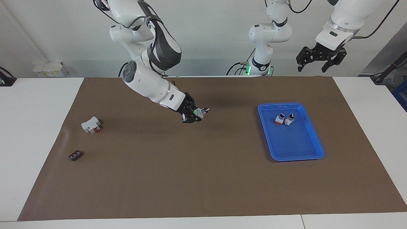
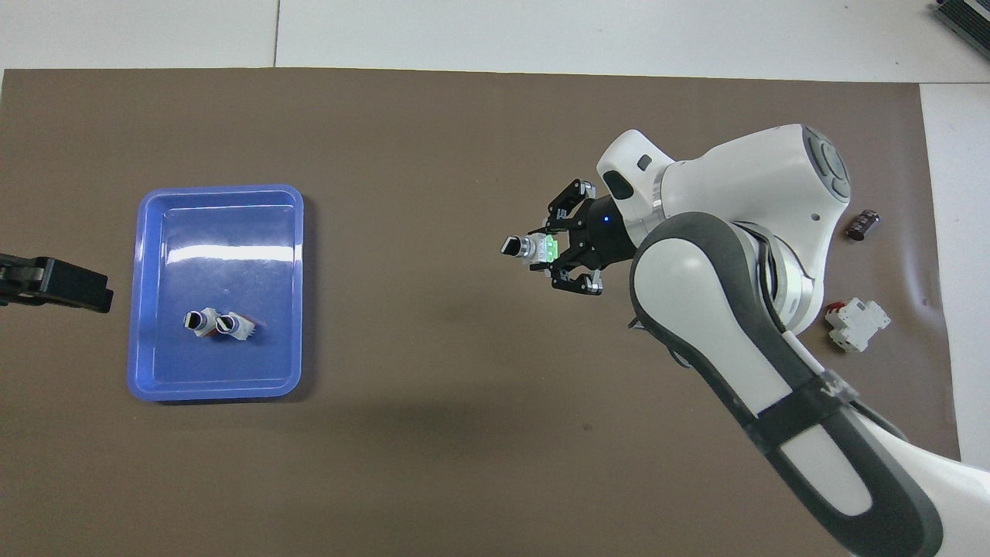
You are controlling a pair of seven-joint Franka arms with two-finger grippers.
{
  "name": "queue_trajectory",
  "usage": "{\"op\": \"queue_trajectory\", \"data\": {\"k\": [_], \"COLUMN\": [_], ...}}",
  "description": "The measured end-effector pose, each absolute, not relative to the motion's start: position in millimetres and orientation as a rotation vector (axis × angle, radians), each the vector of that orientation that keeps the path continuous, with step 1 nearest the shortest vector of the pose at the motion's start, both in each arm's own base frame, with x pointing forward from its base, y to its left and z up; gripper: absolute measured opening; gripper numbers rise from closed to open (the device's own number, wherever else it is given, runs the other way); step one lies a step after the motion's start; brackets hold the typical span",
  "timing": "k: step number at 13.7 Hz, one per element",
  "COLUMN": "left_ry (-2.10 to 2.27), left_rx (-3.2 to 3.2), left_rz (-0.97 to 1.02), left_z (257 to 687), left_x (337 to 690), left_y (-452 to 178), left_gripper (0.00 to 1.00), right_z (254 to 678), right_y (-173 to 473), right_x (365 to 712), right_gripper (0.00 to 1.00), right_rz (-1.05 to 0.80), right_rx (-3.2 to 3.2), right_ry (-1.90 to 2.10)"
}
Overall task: Turn and place switch with both arms
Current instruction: 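Lift the switch with the right gripper while the left gripper reaches toward it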
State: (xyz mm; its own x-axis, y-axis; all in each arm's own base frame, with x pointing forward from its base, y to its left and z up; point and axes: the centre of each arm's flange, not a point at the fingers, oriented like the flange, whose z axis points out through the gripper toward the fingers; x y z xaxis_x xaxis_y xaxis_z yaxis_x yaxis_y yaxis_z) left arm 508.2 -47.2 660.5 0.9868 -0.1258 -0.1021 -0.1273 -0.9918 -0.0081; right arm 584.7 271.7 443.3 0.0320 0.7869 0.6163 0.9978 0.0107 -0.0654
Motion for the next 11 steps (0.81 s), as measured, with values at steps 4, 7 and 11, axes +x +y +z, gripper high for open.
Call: {"op": "queue_trajectory", "data": {"k": [4, 7, 11], "left_ry": [0.199, 0.245, 0.345], "left_rx": [-3.117, -3.168, -3.375], "left_rz": [0.143, 0.053, -0.075], "left_z": [665, 668, 657], "left_x": [506, 512, 523], "left_y": [-48, -58, -88], "left_gripper": [1.00, 1.00, 0.94], "right_z": [462, 480, 495], "right_y": [293, 310, 340], "right_x": [580, 571, 556], "right_gripper": [0.42, 0.42, 0.42], "right_rz": [-0.583, -0.622, -0.687], "right_rx": [-1.841, -1.820, -1.800], "right_ry": [-1.744, -1.773, -1.810]}}
